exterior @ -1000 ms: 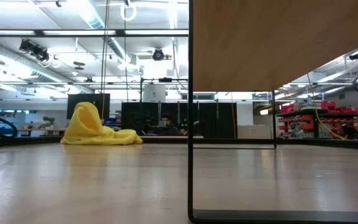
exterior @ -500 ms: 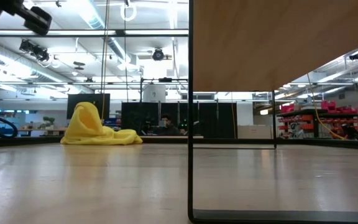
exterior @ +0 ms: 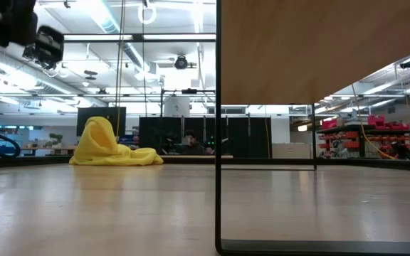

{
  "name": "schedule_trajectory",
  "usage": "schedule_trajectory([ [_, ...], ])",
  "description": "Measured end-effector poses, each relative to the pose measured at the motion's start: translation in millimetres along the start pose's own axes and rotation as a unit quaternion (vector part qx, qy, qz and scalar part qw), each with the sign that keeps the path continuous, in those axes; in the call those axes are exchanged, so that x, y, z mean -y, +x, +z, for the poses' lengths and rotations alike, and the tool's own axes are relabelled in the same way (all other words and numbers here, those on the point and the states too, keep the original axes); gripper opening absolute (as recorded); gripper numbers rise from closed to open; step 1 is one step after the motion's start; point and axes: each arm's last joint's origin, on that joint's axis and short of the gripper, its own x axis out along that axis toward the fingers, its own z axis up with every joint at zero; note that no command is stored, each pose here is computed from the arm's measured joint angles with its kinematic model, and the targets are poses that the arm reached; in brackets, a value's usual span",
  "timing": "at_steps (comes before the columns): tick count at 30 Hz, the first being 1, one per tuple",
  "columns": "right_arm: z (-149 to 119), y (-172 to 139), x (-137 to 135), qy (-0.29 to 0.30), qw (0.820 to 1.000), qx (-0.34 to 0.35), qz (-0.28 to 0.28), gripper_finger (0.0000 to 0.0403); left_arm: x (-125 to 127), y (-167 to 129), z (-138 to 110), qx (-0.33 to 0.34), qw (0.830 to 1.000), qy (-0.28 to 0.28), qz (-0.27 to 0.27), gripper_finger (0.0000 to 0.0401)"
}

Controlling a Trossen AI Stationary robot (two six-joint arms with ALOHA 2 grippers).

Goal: Stack small to large cups/mugs on shelf
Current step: Return to Home Position

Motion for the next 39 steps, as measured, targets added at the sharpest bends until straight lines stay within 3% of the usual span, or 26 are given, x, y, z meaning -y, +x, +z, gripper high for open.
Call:
schedule_trajectory([
  [6, -8, 0, 0, 0.001, 0.999, -0.044, 0.0, 0.0016, -2, -1, -15, -0.077, 0.997, -0.011, 0.012, 0.0073],
  [39, -9, 0, 0, 0.001, 0.999, -0.046, 0.001, 0.0016, -2, -1, -15, -0.074, 0.997, -0.026, 0.013, 0.0071],
])
